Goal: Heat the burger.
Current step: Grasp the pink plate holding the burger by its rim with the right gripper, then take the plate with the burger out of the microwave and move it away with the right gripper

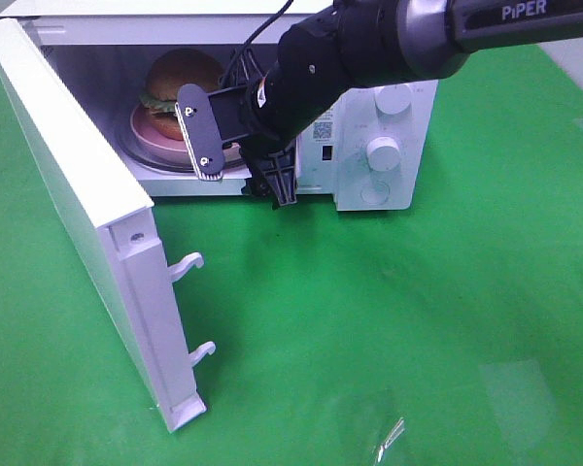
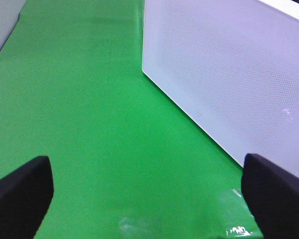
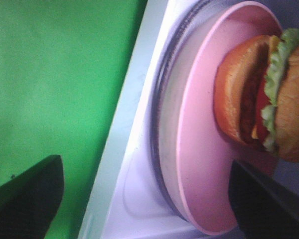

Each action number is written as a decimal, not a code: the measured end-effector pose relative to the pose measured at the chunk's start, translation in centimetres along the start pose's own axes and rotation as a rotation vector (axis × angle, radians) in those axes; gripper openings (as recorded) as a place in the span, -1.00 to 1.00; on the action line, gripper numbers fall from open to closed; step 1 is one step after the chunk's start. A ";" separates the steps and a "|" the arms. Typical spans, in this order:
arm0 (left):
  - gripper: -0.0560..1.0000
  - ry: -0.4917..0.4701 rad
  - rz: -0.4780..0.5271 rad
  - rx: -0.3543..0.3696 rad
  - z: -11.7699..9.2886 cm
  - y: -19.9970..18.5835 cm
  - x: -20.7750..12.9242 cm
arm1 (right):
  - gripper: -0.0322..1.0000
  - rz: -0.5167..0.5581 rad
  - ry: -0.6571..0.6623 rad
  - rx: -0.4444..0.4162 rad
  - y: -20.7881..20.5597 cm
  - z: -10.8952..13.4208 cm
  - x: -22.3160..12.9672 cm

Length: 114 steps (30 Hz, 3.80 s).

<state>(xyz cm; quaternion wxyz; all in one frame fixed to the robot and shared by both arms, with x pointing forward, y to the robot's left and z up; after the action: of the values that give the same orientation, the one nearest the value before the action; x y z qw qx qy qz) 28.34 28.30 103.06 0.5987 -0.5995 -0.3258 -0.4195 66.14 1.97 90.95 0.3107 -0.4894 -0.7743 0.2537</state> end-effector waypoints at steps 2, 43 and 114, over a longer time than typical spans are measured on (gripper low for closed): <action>0.88 0.000 0.000 0.000 0.0 0.0 0.0 | 0.73 0.001 0.010 0.007 0.5 0.1 0.0; 0.88 0.000 0.000 0.001 0.0 0.0 0.0 | 0.59 0.007 0.111 -0.040 5.7 -1.9 -2.2; 0.88 0.000 0.000 0.001 0.0 0.0 0.0 | -0.75 -0.017 -0.052 0.182 1.7 2.0 0.3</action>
<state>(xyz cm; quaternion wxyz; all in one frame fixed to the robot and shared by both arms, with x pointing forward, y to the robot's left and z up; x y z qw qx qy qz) 28.34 28.32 103.05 0.5991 -0.5992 -0.3258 -0.4194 65.60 2.71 88.45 0.3356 -0.4458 -0.7600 0.3331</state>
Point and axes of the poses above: a point on each arm's last joint axis where the gripper is mounted, y pointing out along that axis toward the gripper, z along the wrist's bending axis when the last joint is at zero, x = y × z, the point moved 6 cm from there along y, pointing out along that axis toward the gripper, and after that the axes turned 7 degrees about y, right-handed, at the moved point
